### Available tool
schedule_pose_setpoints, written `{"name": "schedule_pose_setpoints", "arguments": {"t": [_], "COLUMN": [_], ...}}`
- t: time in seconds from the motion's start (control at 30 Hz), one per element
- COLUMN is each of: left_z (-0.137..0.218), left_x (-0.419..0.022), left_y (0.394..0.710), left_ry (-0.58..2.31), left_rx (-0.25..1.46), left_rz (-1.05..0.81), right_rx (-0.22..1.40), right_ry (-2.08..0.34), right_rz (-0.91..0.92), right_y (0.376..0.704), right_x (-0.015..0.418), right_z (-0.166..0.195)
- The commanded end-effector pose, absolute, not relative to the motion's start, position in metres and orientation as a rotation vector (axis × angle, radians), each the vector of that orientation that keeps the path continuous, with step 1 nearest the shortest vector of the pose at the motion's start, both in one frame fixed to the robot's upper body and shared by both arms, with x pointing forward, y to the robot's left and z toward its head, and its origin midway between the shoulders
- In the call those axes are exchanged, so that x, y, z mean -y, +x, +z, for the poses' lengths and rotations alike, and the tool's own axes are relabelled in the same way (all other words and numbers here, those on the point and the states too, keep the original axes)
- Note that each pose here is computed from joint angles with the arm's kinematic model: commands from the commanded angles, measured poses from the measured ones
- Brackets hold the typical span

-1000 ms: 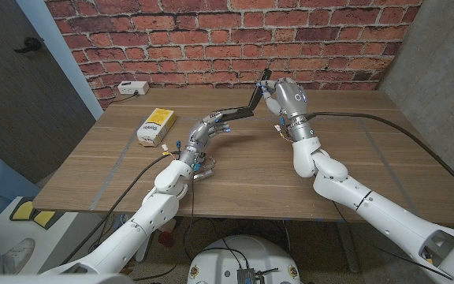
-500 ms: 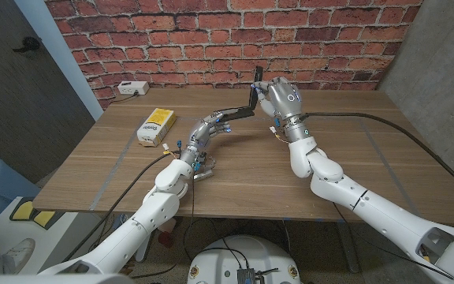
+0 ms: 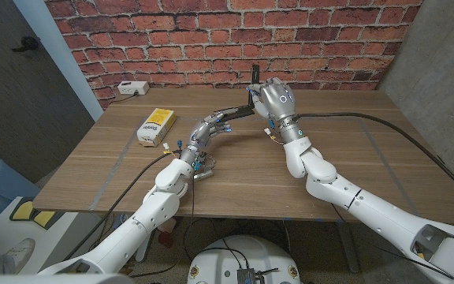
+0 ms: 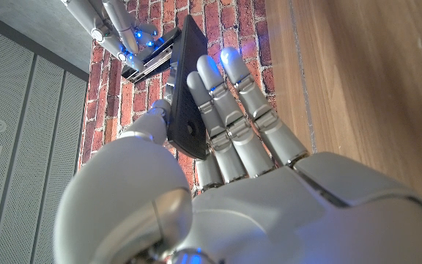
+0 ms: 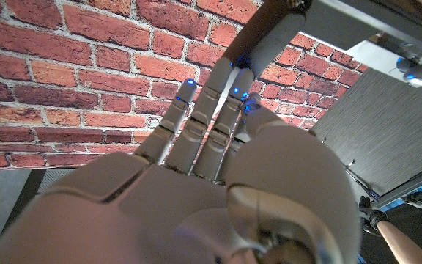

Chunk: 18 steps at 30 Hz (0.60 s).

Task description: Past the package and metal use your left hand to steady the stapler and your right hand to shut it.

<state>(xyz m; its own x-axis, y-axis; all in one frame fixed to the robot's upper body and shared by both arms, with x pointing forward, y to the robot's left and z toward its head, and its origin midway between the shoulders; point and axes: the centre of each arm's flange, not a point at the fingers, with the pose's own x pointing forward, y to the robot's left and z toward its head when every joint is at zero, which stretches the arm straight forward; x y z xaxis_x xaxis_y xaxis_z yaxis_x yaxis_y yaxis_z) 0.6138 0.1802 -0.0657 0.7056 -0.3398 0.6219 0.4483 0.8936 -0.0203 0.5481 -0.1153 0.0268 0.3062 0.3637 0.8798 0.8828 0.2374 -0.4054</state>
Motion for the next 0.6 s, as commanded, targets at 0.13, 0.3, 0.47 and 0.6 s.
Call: {"name": "schedule_pose_setpoints", "arguments": {"t": [0.13, 0.3, 0.47, 0.6], "left_z": [-0.0667, -0.0676, -0.0664, -0.0653], "left_x": [-0.1811, -0.1818, -0.1810, -0.1798], "left_y": [0.6096, 0.6076, 0.6064, 0.6061], "left_ry": [-0.173, -0.170, -0.167, -0.166], "left_rx": [0.657, 0.655, 0.659, 0.661], "left_rz": [-0.445, -0.443, -0.451, -0.453], "right_rx": [1.302, 1.307, 1.314, 1.333], "right_ry": [-1.373, -1.366, -1.372, -1.403], "right_rz": [-0.529, -0.522, -0.522, -0.516], "right_y": [0.5474, 0.5461, 0.5447, 0.5446], "right_x": [0.1049, 0.1063, 0.1039, 0.1005], "right_z": [0.0225, 0.0211, 0.0200, 0.0180]}}
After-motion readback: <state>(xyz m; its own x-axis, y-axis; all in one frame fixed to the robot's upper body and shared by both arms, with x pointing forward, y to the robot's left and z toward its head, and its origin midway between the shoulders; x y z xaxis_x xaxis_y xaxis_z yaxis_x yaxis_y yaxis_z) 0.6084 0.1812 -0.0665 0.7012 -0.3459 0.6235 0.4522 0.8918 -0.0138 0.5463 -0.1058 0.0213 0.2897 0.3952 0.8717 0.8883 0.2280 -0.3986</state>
